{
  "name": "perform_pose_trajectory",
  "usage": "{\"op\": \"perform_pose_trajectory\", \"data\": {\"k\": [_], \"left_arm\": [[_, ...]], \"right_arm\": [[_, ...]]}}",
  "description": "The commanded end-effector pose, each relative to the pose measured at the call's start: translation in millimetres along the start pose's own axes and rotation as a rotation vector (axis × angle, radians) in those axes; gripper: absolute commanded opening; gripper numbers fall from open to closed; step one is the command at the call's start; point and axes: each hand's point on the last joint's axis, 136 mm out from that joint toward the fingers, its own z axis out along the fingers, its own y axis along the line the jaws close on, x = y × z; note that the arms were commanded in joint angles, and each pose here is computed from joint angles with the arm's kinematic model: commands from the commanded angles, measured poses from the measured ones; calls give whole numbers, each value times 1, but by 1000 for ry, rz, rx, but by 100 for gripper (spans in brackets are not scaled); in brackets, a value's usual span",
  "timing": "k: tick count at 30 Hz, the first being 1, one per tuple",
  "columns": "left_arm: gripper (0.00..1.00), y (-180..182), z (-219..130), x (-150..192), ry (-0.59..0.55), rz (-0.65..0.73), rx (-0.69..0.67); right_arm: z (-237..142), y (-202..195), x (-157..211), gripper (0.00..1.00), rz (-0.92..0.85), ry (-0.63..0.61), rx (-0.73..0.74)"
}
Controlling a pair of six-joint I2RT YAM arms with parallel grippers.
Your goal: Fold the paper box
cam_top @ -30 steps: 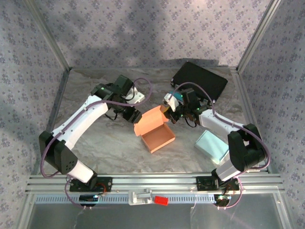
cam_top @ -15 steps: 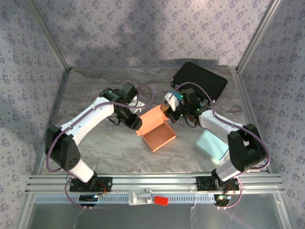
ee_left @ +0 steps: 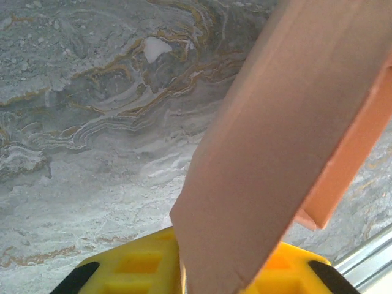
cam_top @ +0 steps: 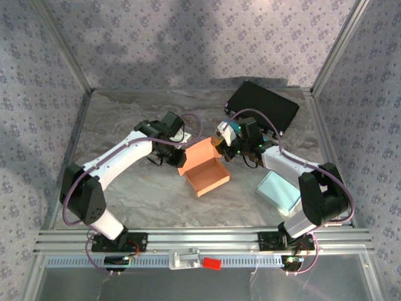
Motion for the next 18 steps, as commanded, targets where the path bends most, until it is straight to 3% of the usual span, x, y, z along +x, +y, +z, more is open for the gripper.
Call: {"op": "perform_pose_trajectory", "data": {"k": [1, 18], "left_arm": [[19, 5, 7, -5, -17, -20, -30], [26, 19, 11, -9, -54, -23, -119]], "right_arm": [[-3, -3, 3, 0, 30, 0, 32], [-12, -6, -2, 0, 80, -54, 95]]}}
